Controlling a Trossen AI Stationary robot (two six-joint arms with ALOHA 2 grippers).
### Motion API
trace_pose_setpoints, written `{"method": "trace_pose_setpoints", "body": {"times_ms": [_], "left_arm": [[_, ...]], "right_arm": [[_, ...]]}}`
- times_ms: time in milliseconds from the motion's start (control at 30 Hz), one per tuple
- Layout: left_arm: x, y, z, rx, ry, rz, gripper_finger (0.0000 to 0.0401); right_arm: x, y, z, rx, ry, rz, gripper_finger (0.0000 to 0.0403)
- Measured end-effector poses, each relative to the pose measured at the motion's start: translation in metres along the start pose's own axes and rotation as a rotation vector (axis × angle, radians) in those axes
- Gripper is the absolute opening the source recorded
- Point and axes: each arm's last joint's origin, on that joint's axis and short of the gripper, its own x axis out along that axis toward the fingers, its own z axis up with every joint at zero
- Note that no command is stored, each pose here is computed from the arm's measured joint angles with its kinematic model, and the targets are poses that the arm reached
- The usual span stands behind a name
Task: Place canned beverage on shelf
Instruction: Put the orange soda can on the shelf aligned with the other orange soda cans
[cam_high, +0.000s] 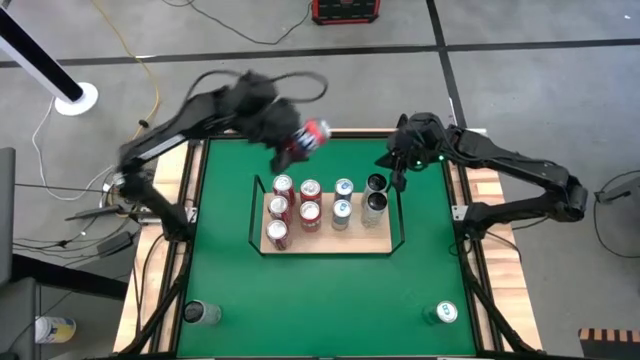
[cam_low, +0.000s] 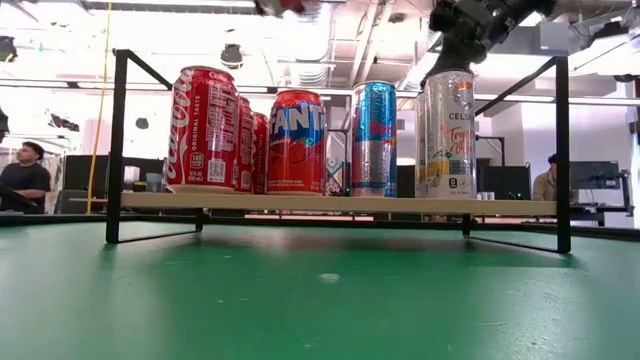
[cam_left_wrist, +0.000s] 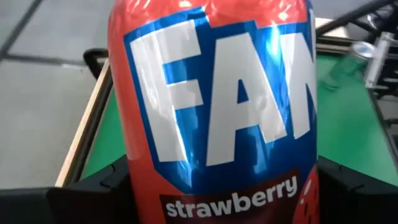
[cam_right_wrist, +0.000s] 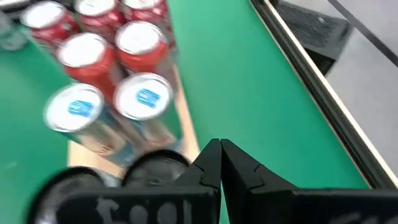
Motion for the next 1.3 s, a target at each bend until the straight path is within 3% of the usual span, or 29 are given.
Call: {"method": "trace_pose_setpoints", "body": {"times_ms": [167, 300, 567, 700, 833, 1033, 1167, 1300], "left_arm": [[-0.045, -0.049, -0.031, 0.051, -0.083, 0.031, 0.0277], [-0.061, -0.083, -0.068, 0.118, -0.225, 0.007, 0.0277], [-0.056, -0.133, -0.146, 0.345, -0.593, -0.208, 0.0277], [-0.041, -0.153, -0.172, 0.427, -0.691, -0.242, 0.0277], [-0.025, -0.172, -0.181, 0.455, -0.7, -0.119, 0.0277], [0.013, -0.203, -0.187, 0.53, -0.632, 0.18, 0.0277], [0.03, -0.212, -0.189, 0.563, -0.621, 0.368, 0.0277], [0.042, -0.213, -0.192, 0.585, -0.577, 0.443, 0.0277]], "right_arm": [[-0.011, 0.024, 0.013, -0.049, -0.079, 0.068, 0.0026], [-0.02, 0.052, 0.033, -0.066, -0.228, 0.17, 0.0028], [-0.021, 0.135, 0.058, -0.1, -0.506, 0.479, 0.0028], [-0.01, 0.185, 0.054, -0.117, -0.573, 0.514, 0.0028], [0.001, 0.228, 0.046, -0.161, -0.569, 0.413, 0.0031], [0.017, 0.274, 0.029, -0.209, -0.554, 0.043, 0.006], [0.015, 0.285, 0.02, -0.259, -0.54, -0.081, 0.009], [0.006, 0.283, 0.019, -0.294, -0.52, -0.119, 0.0133]]}}
